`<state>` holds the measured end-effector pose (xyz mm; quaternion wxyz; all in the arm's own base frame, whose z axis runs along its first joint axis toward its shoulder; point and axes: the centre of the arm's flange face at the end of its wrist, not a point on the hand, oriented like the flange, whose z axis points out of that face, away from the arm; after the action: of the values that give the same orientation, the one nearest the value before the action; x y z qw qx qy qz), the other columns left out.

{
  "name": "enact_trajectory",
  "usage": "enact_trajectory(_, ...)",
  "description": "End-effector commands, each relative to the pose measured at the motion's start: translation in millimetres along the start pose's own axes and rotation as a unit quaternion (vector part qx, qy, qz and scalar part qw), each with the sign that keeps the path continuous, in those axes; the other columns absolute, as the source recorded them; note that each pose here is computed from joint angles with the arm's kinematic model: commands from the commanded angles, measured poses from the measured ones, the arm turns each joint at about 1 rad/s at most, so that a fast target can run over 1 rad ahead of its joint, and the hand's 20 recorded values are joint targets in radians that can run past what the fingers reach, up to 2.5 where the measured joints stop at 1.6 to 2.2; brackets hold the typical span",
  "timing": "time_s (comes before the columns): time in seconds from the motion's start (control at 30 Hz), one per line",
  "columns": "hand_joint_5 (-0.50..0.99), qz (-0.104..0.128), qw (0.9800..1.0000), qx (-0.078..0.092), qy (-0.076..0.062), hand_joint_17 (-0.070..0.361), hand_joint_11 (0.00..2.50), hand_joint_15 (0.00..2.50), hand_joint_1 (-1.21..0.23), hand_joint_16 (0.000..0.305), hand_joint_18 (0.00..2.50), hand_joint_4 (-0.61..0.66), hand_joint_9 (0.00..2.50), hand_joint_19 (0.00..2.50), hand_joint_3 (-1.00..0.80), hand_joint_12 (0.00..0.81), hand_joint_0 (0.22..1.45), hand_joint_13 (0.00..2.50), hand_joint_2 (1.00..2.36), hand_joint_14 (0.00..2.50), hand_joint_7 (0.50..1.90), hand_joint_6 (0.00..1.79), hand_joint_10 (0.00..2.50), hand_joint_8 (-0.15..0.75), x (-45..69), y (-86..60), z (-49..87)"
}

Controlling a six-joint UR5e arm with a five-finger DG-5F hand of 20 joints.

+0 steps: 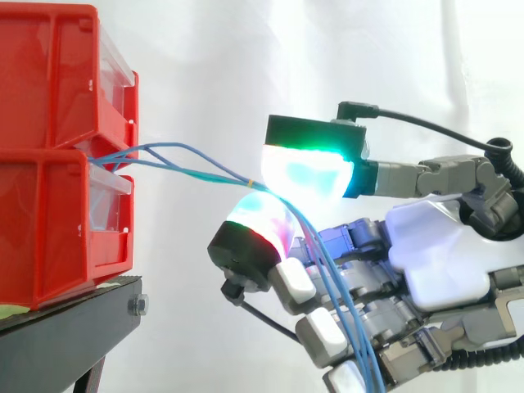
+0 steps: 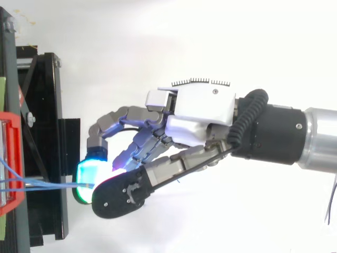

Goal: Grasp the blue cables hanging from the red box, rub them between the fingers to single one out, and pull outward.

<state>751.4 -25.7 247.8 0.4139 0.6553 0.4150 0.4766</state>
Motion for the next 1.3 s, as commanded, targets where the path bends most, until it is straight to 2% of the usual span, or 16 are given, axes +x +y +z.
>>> enact_trajectory(0.0,-0.18,-0.011,0.9999,0.000,-0.004,0.117,0.65,0.71,-0.70,0.052,0.72,0.04,0.92,0.70,-0.11,0.384,0.58,0.91,1.02,0.02,1.07,0.89,0.01,0.254,-4.8,9.2,-3.9)
enact_trajectory(0.03,-0.18,-0.013,0.9999,0.000,-0.004,0.117,0.64,0.71,-0.69,0.052,0.72,0.04,0.92,0.71,-0.12,0.383,0.58,0.91,1.02,0.02,1.05,0.90,0.01,0.250,-4.0,12.7,-5.2)
enact_trajectory(0.1,-0.16,-0.022,0.9998,0.002,-0.005,0.118,0.59,0.71,-0.64,0.053,0.72,0.04,0.94,0.72,-0.17,0.382,0.56,0.91,1.02,0.02,1.10,0.86,0.01,0.241,-4.7,16.3,-7.6)
enact_trajectory(0.23,-0.14,-0.026,0.9996,0.005,-0.005,0.119,0.57,0.71,-0.59,0.053,0.71,0.06,0.97,0.73,-0.20,0.386,0.56,0.91,1.02,0.02,1.08,0.83,0.01,0.238,-5.2,15.3,-8.2)
enact_trajectory(0.47,-0.11,-0.028,0.9996,0.004,-0.004,0.119,0.57,0.71,-0.56,0.053,0.70,0.07,0.99,0.73,-0.21,0.390,0.56,0.92,1.02,0.02,1.13,0.77,0.02,0.235,-4.0,15.0,-8.2)
enact_trajectory(0.6,-0.12,-0.028,0.9996,0.005,-0.005,0.120,0.60,0.71,-0.60,0.053,0.71,0.09,0.99,0.72,-0.22,0.390,0.56,0.93,1.02,0.02,1.16,0.77,0.02,0.248,-4.5,13.9,-7.9)
enact_trajectory(0.7,-0.14,-0.028,0.9996,0.004,-0.005,0.120,0.62,0.71,-0.65,0.054,0.72,0.11,1.00,0.71,-0.28,0.394,0.56,0.93,1.02,0.02,1.12,0.81,0.02,0.258,-3.9,15.6,-8.1)
enact_trajectory(1.1,-0.14,-0.029,0.9996,0.005,-0.004,0.129,0.62,0.71,-0.63,0.057,0.74,0.13,0.99,0.71,-0.50,0.414,0.50,0.94,1.00,0.02,1.07,0.81,0.02,0.277,-2.1,14.3,-8.5)
enact_trajectory(1.27,-0.14,-0.029,0.9996,0.005,-0.004,0.132,0.62,0.71,-0.66,0.058,0.75,0.14,0.98,0.71,-0.50,0.420,0.49,0.95,1.00,0.02,1.08,0.82,0.02,0.284,-2.1,14.3,-8.5)
